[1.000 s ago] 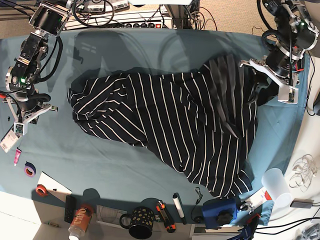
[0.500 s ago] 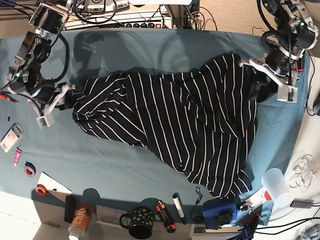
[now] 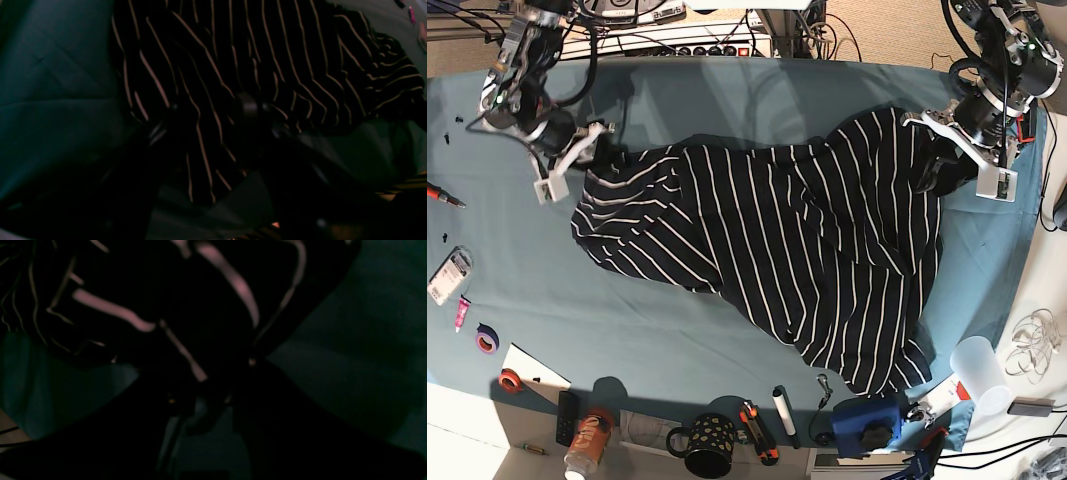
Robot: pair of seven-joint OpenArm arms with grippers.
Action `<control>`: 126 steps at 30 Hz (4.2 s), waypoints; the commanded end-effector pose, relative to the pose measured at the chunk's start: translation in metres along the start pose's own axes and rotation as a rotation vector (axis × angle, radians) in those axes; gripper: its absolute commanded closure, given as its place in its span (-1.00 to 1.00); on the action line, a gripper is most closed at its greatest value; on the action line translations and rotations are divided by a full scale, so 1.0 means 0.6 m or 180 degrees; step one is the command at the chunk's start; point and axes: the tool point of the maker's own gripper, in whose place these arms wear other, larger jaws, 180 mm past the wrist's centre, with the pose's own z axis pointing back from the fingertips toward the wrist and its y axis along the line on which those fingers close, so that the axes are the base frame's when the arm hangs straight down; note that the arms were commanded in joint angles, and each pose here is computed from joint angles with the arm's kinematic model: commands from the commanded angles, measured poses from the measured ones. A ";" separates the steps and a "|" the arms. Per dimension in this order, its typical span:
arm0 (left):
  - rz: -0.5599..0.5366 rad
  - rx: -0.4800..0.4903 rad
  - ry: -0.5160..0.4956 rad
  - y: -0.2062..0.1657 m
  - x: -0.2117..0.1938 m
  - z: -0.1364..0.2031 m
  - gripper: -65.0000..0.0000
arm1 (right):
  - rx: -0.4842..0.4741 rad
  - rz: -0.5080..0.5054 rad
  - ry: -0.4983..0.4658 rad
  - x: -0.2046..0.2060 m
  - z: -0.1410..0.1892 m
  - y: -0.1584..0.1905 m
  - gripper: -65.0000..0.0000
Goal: Layout the t-shirt on the table in an organized manner, then fold the t-shirt properly
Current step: 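Reposition right gripper onto the shirt edge nearest it and grasp, then pull the shirt edges apart with both grippers to flatten it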
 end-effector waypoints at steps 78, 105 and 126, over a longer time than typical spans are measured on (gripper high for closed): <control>-0.0190 -0.0486 0.0561 -0.068 -0.061 -0.016 0.29 | -0.0824 -0.0185 -0.1808 0.240 0.150 -0.108 1.00; 0.0017 -0.0169 0.0566 -0.040 -0.104 -0.054 0.29 | -0.1947 0.0096 -0.1546 0.250 0.255 -0.229 1.00; 0.0861 -0.1135 0.0607 -0.108 -0.163 -0.084 0.29 | -0.1941 0.0092 -0.1518 0.247 0.254 -0.229 1.00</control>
